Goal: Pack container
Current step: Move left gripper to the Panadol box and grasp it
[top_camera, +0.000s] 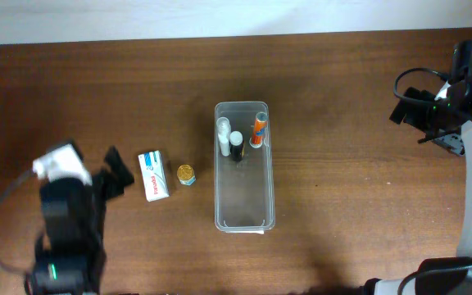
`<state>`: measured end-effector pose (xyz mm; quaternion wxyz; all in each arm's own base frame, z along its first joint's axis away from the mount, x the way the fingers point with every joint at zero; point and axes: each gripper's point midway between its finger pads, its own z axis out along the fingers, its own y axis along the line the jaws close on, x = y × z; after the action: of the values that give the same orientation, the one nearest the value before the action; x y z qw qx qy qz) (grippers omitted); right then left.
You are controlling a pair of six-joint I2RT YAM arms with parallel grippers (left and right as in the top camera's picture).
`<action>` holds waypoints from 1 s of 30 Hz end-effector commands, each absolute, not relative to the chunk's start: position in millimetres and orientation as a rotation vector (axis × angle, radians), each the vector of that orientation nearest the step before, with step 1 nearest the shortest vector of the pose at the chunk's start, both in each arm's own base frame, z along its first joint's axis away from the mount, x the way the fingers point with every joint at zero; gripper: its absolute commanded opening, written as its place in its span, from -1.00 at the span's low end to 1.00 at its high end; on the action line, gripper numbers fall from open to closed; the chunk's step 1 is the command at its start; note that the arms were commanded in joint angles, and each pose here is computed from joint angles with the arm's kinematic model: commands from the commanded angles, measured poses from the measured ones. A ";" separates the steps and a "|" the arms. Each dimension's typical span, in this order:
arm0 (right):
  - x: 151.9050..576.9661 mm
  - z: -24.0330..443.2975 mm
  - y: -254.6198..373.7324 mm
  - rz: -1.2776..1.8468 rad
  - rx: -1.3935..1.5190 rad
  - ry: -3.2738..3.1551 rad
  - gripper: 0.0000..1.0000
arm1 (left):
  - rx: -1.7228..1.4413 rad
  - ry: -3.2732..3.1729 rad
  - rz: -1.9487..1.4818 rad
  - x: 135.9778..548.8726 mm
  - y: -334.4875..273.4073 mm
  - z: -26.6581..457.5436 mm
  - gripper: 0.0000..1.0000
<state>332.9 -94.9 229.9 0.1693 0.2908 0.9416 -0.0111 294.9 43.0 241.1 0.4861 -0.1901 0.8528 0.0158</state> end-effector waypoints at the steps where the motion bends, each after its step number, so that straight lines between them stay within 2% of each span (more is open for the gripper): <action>1: 332.6 225.2 -95.3 -0.031 0.834 2.689 0.97 | -0.389 2.256 0.059 336.6 37.5 229.2 0.99; 6: 332.6 225.2 -95.3 -0.031 0.834 2.689 0.97 | -0.340 2.455 -0.090 395.2 14.9 204.0 0.99; 10: 332.6 225.2 -95.3 -0.031 0.834 2.689 0.97 | -0.266 2.566 -0.384 409.4 -24.8 167.8 0.99; 18: 332.6 225.2 -95.3 -0.031 0.834 2.689 0.97 | -0.353 2.813 -0.353 400.8 -22.2 83.6 0.98; 24: 332.6 225.2 -95.3 -0.031 0.834 2.689 0.97 | -0.411 2.893 -0.267 395.6 -12.8 53.1 0.97; 30: 332.6 225.2 -95.3 -0.031 0.834 2.689 0.97 | -0.307 2.975 -0.246 386.5 -25.7 33.6 0.78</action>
<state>332.9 -95.0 229.4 0.1685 0.2909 0.9417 -0.0113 387.0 -17.9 40.5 0.0809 -0.1255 0.9846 -0.0908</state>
